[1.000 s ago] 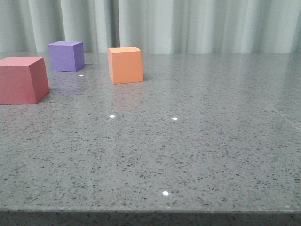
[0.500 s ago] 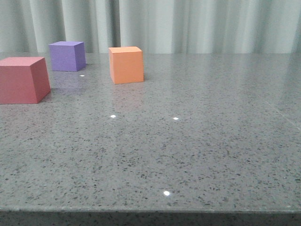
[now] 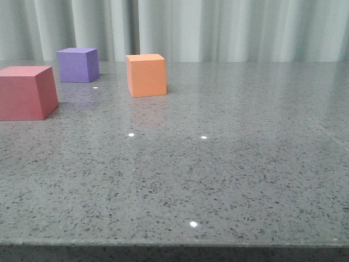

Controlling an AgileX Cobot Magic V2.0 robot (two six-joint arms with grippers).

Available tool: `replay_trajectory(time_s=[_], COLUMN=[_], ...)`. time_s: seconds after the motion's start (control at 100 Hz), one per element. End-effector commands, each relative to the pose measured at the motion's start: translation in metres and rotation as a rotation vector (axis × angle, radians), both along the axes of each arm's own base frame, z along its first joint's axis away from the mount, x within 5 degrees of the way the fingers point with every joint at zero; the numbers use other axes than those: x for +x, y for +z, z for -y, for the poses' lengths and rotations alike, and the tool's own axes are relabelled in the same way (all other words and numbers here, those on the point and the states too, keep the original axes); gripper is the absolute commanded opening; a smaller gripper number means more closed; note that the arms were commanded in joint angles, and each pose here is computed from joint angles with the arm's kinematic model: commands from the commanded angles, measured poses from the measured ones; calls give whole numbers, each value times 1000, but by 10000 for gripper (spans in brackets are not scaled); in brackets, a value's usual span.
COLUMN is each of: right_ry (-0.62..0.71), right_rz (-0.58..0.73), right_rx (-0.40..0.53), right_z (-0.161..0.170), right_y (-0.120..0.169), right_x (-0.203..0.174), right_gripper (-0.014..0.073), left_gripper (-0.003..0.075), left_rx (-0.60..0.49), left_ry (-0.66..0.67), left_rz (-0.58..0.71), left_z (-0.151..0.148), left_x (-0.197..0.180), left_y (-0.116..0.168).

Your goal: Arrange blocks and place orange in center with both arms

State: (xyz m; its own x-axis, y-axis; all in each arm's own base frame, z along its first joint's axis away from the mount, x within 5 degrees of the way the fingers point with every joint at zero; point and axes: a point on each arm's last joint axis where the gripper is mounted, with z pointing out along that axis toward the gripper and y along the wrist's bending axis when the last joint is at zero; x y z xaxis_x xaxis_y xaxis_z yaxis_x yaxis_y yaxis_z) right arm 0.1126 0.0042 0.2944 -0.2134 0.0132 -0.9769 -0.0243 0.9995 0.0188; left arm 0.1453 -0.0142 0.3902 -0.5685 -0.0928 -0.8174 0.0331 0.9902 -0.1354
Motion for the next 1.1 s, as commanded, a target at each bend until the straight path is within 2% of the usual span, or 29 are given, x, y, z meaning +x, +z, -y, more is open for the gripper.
replay_trajectory(time_s=[0.0, 0.07, 0.19, 0.25, 0.47, 0.79, 1.09], right_ry=[13, 13, 13, 13, 13, 13, 13], right_rz=[99, 99, 99, 99, 99, 99, 99], right_rx=[-16, -16, -16, -16, -16, -16, -16], right_z=[-1, -1, -1, -1, -1, -1, -1], right_y=[15, 15, 15, 15, 15, 15, 15], right_x=[3, 3, 3, 3, 3, 3, 3], right_gripper=[-69, -69, -69, -69, -69, -69, -69], left_gripper=[104, 243, 606, 723, 596, 573, 573], left_rx=[-15, -8, 22, 35, 45, 38, -174], left_ry=[6, 8, 15, 19, 21, 20, -17], left_rz=[87, 88, 88, 89, 88, 99, 101], left_z=[0, -1, -3, -3, -4, -4, 11], left_x=[1, 1, 2, 2, 2, 2, 26], left_y=[15, 15, 15, 15, 14, 15, 15])
